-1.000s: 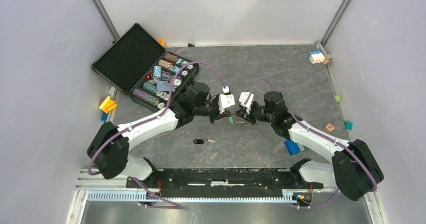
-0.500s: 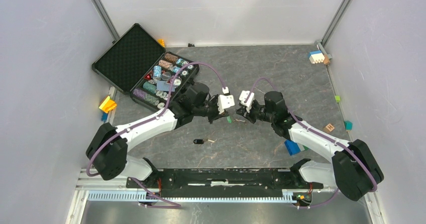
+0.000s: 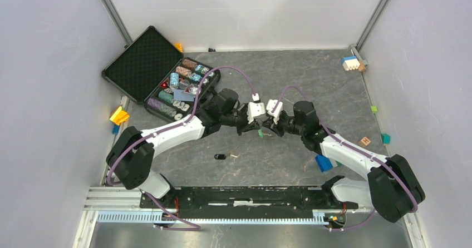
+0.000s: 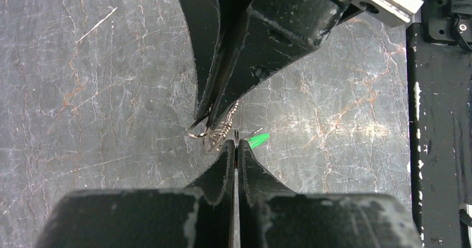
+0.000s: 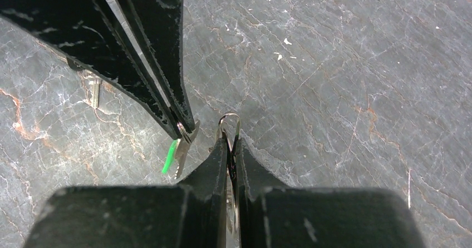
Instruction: Put the keys on the keyring
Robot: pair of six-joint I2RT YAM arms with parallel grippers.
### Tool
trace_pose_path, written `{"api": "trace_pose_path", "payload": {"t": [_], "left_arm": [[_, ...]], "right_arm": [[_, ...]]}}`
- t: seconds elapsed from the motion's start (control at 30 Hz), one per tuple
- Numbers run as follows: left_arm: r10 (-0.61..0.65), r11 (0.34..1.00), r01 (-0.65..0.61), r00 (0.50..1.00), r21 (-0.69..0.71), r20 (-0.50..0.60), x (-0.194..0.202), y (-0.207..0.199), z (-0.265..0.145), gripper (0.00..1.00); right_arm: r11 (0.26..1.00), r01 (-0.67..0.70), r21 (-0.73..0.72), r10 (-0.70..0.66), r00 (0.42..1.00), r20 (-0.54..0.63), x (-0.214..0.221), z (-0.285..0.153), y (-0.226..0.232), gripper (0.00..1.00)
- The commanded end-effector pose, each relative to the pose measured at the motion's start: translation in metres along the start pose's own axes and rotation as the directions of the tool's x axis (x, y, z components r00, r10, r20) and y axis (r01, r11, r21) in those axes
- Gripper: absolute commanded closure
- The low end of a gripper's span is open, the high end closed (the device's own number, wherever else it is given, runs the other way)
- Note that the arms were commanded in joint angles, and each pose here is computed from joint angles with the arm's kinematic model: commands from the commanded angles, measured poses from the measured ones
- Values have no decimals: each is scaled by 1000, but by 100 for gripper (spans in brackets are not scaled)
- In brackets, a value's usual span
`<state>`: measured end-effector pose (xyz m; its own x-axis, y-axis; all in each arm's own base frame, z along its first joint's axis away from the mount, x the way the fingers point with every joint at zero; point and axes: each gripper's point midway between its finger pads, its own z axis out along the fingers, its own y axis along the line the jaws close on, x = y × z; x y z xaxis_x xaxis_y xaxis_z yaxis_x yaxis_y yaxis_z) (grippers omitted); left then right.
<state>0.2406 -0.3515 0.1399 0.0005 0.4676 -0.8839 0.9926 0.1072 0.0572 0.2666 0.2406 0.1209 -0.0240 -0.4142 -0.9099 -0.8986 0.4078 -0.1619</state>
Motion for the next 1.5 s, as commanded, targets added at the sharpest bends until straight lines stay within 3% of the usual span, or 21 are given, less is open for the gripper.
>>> {"api": "trace_pose_path", "payload": {"t": [0.0,0.43,1.47], "left_arm": [[18,1000,-17,997,-6,75,-27,9,5,98],[31,999,-26,985,-33,167,-20,16,-8,98],[60,997,-66,986,32,156,-24,11,-7,98]], "right_arm": [[999,42,-15,-40,997,72,-20,0,2,100],[998,43,-49,-38,995,96,-19,0,8,100],[998,44,-44,-40,995,97,-19,-1,7,100]]}}
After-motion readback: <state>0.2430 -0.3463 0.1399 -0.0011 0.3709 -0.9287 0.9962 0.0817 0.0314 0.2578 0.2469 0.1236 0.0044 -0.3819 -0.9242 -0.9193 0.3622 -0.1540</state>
